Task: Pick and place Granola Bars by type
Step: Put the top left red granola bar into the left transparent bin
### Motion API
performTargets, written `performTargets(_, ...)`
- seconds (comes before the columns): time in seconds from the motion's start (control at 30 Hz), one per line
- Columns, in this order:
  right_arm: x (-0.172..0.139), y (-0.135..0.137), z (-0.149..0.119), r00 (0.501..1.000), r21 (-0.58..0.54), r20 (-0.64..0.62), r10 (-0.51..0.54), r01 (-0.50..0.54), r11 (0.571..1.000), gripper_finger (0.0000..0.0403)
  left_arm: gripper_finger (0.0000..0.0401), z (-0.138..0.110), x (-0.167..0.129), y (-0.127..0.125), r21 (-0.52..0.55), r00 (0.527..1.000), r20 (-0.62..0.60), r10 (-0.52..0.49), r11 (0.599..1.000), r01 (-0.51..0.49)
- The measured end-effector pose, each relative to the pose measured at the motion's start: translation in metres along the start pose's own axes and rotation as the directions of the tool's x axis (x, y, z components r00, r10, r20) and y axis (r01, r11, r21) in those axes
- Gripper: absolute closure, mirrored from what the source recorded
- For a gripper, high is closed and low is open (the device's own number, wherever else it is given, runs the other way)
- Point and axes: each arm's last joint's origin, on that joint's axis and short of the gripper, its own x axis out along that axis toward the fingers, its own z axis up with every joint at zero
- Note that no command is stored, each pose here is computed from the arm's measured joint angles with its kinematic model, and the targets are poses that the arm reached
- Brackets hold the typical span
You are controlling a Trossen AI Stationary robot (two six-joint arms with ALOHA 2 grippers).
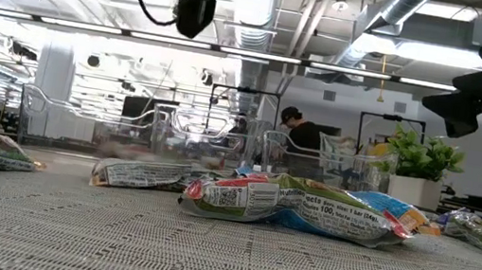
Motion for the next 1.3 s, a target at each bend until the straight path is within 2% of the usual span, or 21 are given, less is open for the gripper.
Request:
performTargets(0.17,0.0,0.0,0.0,1.0,0.0,0.0,0.0,0.0,1.0,0.0163,0.0368,-0.001,-0.003,0.004,0.008,0.998,-0.046,0.038,0.999,-0.037)
performTargets(0.33,0.0,0.0,0.0,1.0,0.0,0.0,-0.001,0.001,1.0,0.0163,0.0368,-0.011,-0.005,0.012,0.029,0.982,-0.148,0.119,0.993,-0.116)
performTargets(0.47,0.0,0.0,0.0,1.0,0.0,0.0,0.0,0.0,1.0,0.0163,0.0368,-0.022,-0.009,0.022,0.021,0.941,-0.25,0.229,0.973,-0.231)
performTargets(0.7,0.0,0.0,0.0,1.0,0.0,0.0,0.0,0.0,1.0,0.0163,0.0361,-0.039,-0.018,0.039,0.049,0.82,-0.412,0.398,0.908,-0.416)
performTargets(0.83,0.0,0.0,0.0,1.0,0.0,0.0,0.0,0.0,1.0,0.0163,0.0326,-0.047,-0.02,0.045,0.083,0.767,-0.467,0.44,0.885,-0.457)
performTargets(1.1,0.0,0.0,0.0,1.0,0.0,0.0,-0.001,0.001,1.0,0.0163,0.023,-0.057,-0.009,0.051,0.059,0.739,-0.517,0.433,0.879,-0.474)
performTargets(1.3,0.0,0.0,0.0,1.0,0.0,-0.006,-0.001,0.001,1.0,0.0163,0.0199,-0.075,0.005,0.06,0.064,0.694,-0.593,0.408,0.883,-0.464)
